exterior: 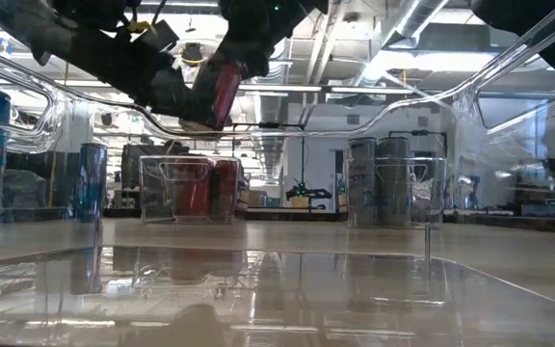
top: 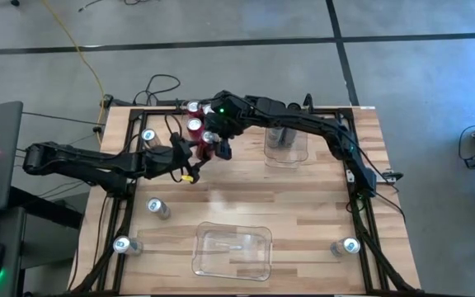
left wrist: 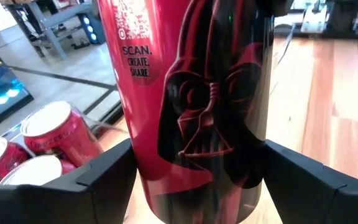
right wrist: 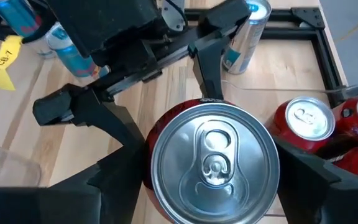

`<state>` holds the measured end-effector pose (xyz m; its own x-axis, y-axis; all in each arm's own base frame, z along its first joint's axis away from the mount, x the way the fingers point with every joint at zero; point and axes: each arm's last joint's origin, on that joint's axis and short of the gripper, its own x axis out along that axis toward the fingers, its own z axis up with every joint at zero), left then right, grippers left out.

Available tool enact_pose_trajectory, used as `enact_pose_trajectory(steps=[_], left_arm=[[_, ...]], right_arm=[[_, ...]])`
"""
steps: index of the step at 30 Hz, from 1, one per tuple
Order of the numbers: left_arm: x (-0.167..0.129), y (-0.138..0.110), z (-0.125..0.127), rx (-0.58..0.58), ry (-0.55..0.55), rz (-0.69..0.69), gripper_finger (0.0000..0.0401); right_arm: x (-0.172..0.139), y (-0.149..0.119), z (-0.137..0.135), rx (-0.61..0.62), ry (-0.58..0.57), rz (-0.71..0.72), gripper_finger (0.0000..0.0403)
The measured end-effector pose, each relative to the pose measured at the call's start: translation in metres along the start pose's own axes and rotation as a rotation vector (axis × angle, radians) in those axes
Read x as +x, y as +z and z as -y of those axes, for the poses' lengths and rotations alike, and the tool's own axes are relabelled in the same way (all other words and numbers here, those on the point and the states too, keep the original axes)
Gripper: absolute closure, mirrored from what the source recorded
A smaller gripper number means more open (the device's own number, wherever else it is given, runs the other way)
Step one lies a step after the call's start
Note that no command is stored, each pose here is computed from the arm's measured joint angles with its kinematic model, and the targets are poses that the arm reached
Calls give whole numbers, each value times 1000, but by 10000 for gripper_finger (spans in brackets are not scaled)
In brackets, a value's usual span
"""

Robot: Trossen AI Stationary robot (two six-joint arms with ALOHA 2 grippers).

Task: Sort soda cans
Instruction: Put the red soda can into the top left transparent bin

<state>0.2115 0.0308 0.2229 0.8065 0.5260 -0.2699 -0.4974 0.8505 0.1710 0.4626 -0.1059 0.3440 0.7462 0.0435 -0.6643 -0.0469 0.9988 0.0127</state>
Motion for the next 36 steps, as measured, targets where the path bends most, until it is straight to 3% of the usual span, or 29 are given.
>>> enact_pose_trajectory(steps=[11,21,36], left_arm=[[-3,-7,-1,58,28,-75,33],[-15,-14,-11,76,147,-170,29],[-44,1,-27,-45,162,-58,28]], right_arm=[[-5,-2,13,2,-63,-6,96],[-4,-6,41,17,-115,31,96],[17,-34,74,59,-160,2,97]])
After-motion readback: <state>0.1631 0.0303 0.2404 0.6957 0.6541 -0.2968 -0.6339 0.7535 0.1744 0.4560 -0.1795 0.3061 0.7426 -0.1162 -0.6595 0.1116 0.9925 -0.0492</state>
